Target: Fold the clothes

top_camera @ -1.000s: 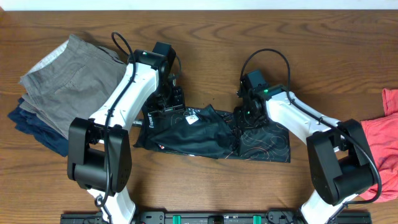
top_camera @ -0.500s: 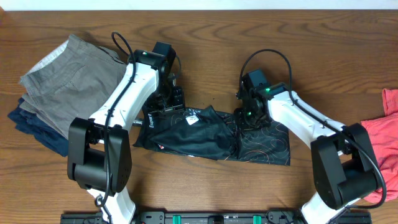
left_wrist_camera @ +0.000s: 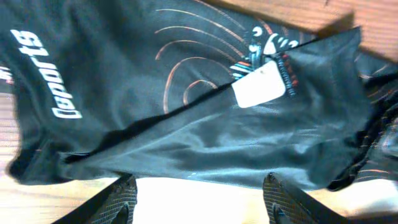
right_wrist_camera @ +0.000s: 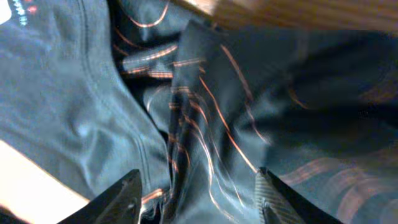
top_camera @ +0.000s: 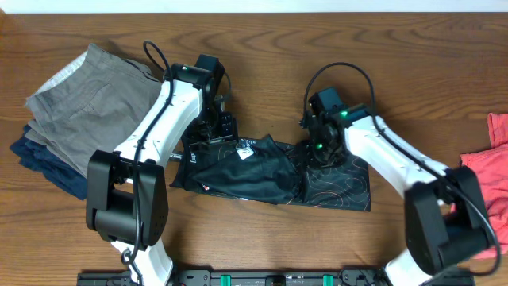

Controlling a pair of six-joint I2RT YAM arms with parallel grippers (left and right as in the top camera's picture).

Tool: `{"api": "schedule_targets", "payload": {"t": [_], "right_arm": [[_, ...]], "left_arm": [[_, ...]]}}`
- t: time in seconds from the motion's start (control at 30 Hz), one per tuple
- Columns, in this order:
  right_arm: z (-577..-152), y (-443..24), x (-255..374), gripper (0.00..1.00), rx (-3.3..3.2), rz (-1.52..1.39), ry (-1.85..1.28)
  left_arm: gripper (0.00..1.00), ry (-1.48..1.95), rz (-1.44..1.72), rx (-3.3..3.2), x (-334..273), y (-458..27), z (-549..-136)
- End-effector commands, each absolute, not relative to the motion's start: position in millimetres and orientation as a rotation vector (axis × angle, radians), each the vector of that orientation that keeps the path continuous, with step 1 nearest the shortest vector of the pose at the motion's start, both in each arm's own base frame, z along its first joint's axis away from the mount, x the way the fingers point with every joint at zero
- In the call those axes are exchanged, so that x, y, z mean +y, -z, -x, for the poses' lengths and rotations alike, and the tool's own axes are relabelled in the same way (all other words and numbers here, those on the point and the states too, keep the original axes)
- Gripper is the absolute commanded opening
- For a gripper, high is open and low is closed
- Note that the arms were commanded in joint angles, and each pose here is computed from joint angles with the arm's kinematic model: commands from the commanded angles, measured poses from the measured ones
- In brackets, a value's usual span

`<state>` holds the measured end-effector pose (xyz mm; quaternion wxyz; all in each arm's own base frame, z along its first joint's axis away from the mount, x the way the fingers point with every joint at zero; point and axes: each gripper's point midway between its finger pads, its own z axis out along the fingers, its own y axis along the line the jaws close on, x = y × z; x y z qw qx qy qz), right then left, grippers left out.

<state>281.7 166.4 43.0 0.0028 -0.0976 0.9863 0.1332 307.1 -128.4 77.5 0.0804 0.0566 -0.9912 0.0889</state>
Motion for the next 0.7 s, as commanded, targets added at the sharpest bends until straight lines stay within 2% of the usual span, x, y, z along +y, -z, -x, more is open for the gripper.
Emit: {"api": "schedule_targets", "payload": {"t": [0.0,0.07,0.23,0.67], "right_arm": [[-314.6,-99.6,145.5,0.67,2.924,0.248,-0.356],[-316.6,-121.8,135.6,0.99,2.886,0.209,-0.369],[-302.9,-148.0,119.7,0.99,2.859,0.188,-0.392],[-289.5,-138.0,92.0,0.99,2.941,0.121,-0.238]], "left_arm": [[0.71,-0.060,-0.120,-3.045,-101.9,-80.5,-313.1],[0.78,0.030,-0.108,-3.073,-91.5,-79.7,-318.1],[0.80,0.046,-0.010,-3.089,-80.4,-76.2,-326.1],[0.81,0.028,-0.088,-2.993,-30.7,-24.3,-304.7]]}}
